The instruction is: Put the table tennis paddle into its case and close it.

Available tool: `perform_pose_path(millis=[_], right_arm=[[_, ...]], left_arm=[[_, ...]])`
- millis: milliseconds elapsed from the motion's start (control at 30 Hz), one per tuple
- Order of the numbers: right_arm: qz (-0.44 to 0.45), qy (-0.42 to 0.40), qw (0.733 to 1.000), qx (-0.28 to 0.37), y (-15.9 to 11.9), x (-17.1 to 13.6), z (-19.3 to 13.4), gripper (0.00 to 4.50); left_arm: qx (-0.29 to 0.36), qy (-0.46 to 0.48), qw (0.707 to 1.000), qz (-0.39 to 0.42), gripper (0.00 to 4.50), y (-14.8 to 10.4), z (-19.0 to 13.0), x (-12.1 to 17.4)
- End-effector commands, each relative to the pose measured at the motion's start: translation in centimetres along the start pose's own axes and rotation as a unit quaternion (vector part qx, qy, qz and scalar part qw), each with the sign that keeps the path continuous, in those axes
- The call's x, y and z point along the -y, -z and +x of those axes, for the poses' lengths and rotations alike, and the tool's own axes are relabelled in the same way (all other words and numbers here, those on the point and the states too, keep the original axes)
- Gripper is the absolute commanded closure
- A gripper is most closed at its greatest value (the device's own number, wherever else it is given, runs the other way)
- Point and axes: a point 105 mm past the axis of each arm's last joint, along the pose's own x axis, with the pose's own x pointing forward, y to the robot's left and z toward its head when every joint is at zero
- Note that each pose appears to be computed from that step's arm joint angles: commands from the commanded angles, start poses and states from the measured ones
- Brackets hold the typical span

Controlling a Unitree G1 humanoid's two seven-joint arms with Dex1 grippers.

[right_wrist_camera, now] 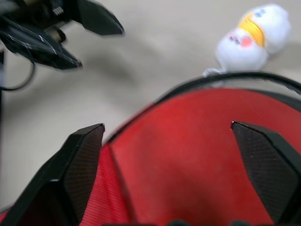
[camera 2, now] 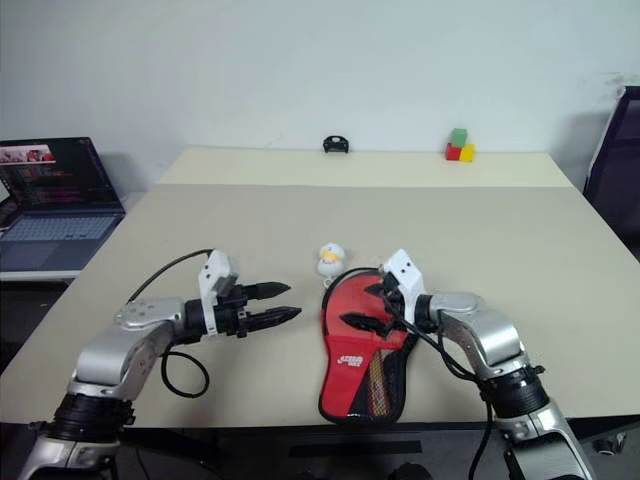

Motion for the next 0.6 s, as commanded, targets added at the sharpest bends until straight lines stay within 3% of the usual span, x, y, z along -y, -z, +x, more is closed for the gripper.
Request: perform_pose_path(millis=[33, 233, 433, 600], right_arm=[[-0.032, -0.001, 0.999, 0.014, -1.1, 0.1, 0.3, 0.02], [-0.053, 0.032, 0.998, -0.014, 0.5, 1.3, 1.1, 0.02], [-0.047, 0.041, 0.998, -0.013, 1.0, 1.4, 1.3, 0.02], [-0.042, 0.047, 0.998, -0.013, 1.4, 1.2, 1.4, 0.0]], left_arm=[[0.022, -0.042, 0.998, 0.032, 1.26, -1.6, 0.1, -1.6], [0.036, -0.097, 0.994, 0.038, 1.26, -3.0, 2.1, -4.2], [0.052, -0.109, 0.993, -0.007, 1.26, -5.1, 5.6, -6.1], [0.015, -0.122, 0.992, -0.03, 1.1, -4.5, 7.9, -7.7]])
